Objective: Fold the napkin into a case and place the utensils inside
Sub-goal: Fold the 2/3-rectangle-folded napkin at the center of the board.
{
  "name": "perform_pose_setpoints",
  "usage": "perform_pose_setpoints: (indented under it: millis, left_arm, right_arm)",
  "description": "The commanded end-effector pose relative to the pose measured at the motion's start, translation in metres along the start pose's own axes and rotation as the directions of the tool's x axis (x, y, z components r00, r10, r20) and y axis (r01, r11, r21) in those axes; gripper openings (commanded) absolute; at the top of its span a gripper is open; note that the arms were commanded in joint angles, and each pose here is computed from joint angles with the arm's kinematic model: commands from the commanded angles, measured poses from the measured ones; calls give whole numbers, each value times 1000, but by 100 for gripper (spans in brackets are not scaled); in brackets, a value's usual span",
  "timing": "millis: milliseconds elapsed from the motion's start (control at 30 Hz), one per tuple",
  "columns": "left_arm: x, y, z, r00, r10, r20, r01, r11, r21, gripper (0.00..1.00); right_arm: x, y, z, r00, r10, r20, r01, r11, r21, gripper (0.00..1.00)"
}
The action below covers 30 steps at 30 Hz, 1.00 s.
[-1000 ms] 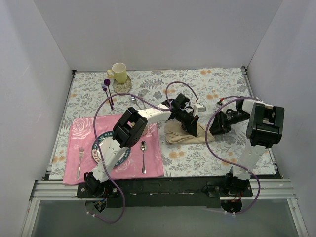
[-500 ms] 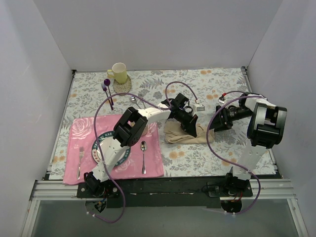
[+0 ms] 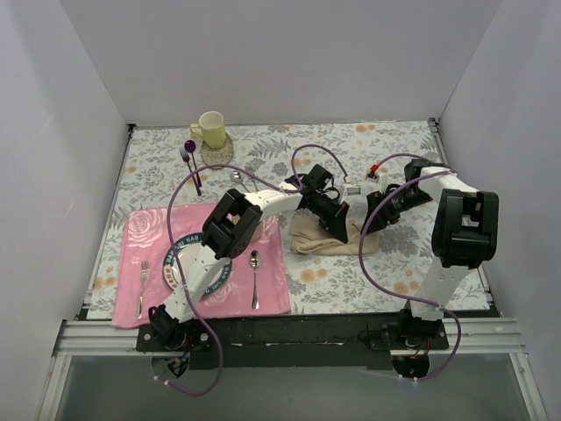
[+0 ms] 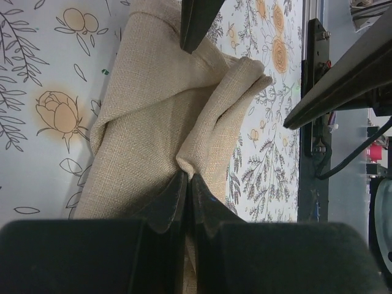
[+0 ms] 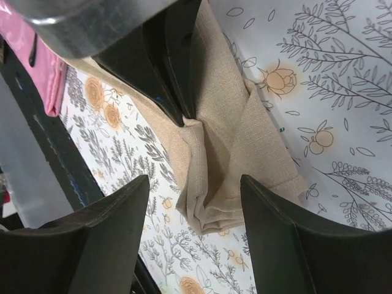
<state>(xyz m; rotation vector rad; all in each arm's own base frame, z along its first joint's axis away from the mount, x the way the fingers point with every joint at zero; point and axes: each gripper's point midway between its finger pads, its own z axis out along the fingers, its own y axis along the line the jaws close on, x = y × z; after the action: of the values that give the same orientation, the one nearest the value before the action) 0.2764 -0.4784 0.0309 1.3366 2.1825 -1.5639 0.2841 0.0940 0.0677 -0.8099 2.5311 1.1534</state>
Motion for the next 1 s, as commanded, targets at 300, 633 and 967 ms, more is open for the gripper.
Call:
perform_pose_setpoints:
  millis: [300, 633, 967]
  left_arm:
    - [4, 24, -8, 997, -75, -2, 75, 996, -49, 0]
    - [-11, 17, -19, 996, -85, 32, 85, 996, -15, 2]
    - [-75, -11, -59, 976, 80, 201, -66, 995, -79, 51]
  right_arm:
    - [10, -2, 13, 985, -161, -56, 162, 987, 17, 46]
    - [11, -13, 20, 990, -117, -72, 119, 993, 19, 1]
    - [16, -20, 27, 998, 14, -66, -14, 1000, 7, 1]
